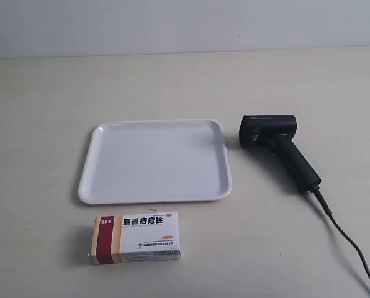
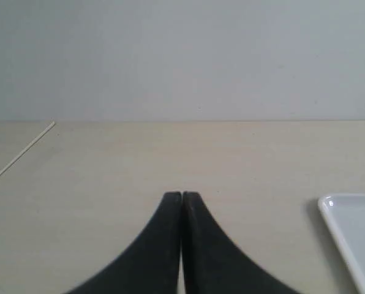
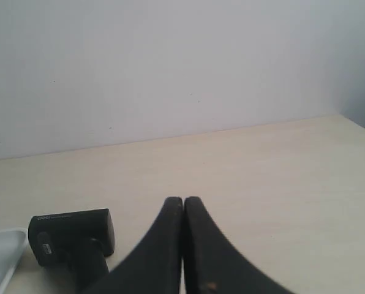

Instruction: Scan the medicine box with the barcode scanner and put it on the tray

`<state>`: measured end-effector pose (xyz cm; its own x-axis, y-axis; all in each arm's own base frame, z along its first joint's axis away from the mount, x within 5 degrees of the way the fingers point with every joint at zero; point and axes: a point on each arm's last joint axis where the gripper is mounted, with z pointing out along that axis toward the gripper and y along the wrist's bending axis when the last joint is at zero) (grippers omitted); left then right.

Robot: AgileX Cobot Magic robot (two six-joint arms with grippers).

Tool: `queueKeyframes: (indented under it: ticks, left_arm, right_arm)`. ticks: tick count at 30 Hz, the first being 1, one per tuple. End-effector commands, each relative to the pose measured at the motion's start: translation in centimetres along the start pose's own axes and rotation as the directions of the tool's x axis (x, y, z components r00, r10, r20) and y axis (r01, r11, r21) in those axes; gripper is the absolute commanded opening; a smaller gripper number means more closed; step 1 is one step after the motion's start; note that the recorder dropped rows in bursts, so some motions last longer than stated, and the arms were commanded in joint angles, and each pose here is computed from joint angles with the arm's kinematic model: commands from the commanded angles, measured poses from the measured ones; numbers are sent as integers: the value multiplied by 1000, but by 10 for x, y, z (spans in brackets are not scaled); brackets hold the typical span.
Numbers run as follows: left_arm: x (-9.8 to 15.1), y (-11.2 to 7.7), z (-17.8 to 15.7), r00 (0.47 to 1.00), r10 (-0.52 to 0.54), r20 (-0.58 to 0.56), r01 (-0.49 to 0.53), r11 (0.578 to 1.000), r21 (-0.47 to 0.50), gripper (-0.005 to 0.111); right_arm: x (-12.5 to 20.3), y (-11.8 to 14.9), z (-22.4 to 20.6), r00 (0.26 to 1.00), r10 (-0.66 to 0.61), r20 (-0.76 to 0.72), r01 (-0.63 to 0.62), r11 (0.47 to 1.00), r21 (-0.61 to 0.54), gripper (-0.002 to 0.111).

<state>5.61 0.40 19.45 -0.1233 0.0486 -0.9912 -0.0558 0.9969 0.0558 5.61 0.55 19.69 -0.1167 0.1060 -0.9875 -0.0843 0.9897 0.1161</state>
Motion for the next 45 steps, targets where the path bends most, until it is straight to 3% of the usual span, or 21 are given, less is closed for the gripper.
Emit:
queueKeyframes:
  ticks: [1,12,14,15,17,22,24,28,32,33,35,36,38,40,43,45]
  left_arm:
    - [0,0,0,1000,-3,7,3,1000,1,3]
    - [-2,0,0,1000,-5,28,5,1000,1,3]
    - [-7,-1,-1,988,-130,79,129,991,16,3]
    - [-10,-1,-1,959,-261,108,258,965,36,3]
    - [-16,0,-2,907,-390,159,384,921,72,3]
    - [-39,0,-8,801,-462,381,419,887,194,0]
    - [-49,1,-6,790,-461,403,413,887,205,0]
    - [-73,-1,15,873,-375,310,341,926,160,0]
    - [-72,-6,58,945,-320,71,310,942,128,0]
    - [-68,-10,69,960,-281,10,277,949,148,0]
    - [-62,-26,87,986,-147,-79,163,945,283,0]
    - [-58,-39,94,992,-58,-112,99,907,410,0]
    - [-52,-64,102,982,72,-173,58,762,645,0]
    - [-47,-81,115,950,179,-254,87,629,772,0]
    - [-29,-95,137,897,276,-345,131,580,804,0]
    - [-16,-108,139,885,361,-294,79,505,859,0]
  right_arm:
    - [0,0,0,1000,-16,10,15,1000,6,0]
    - [1,-1,0,1000,-28,9,28,1000,7,0]
    - [1,-1,0,1000,-28,9,28,1000,7,0]
    - [1,-1,0,1000,-28,9,28,1000,7,0]
    - [1,0,0,1000,-24,9,24,1000,6,0]
    - [-10,1,-1,991,-32,131,33,999,-5,0]
    - [-15,1,-2,983,14,181,-11,1000,-18,0]
    - [-21,2,-3,956,169,239,-160,985,-58,0]
    - [-23,1,-3,937,239,254,-226,971,-77,0]
    - [-23,1,-3,938,238,254,-226,971,-77,0]
    - [-22,1,-3,939,238,250,-226,971,-76,0]
    - [-22,1,-3,939,238,248,-226,971,-75,0]
    - [-22,1,-3,940,238,245,-226,971,-75,0]
    - [-25,2,-4,945,236,227,-225,972,-72,0]
    - [-25,2,0,955,235,179,-228,972,-58,0]
    - [-24,2,4,961,230,151,-226,973,-46,0]
